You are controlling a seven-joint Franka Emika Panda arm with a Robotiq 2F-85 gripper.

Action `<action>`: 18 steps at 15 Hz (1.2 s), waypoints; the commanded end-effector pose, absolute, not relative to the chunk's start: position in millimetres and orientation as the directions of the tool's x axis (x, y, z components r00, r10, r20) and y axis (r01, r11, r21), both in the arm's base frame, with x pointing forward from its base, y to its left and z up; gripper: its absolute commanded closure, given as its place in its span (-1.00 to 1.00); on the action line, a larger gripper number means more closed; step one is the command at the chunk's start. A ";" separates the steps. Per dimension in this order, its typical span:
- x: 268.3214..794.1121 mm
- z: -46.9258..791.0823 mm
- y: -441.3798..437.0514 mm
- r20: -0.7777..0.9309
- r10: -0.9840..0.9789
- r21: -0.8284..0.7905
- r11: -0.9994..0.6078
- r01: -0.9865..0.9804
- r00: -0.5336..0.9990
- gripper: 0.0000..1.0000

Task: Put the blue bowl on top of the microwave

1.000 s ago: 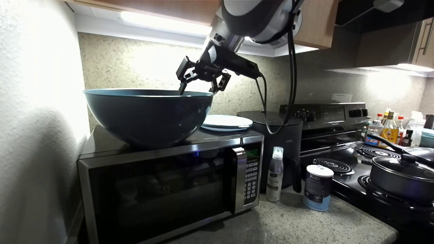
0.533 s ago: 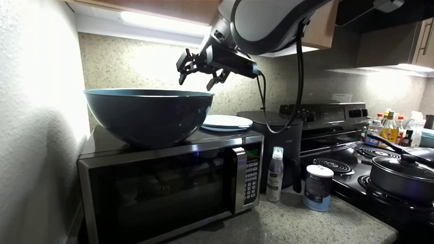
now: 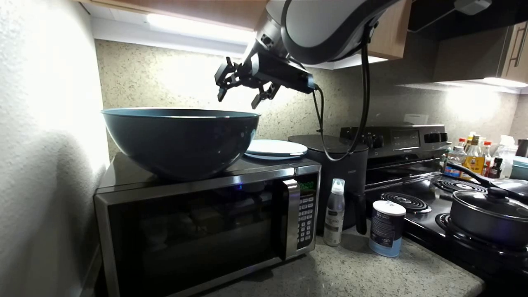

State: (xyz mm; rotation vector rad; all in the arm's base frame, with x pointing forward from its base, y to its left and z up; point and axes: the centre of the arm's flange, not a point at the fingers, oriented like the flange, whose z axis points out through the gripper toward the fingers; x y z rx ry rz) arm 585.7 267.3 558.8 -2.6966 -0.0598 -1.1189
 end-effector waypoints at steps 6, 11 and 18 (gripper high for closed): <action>538.1 572.0 238.5 0.633 -0.097 -0.201 -0.979 0.041 0.768 -1.00; 501.5 569.2 216.1 0.560 -0.191 -0.271 -0.962 -0.040 0.806 -1.00; 496.0 572.0 203.8 0.576 -0.223 -0.268 -0.960 -0.077 0.786 -1.00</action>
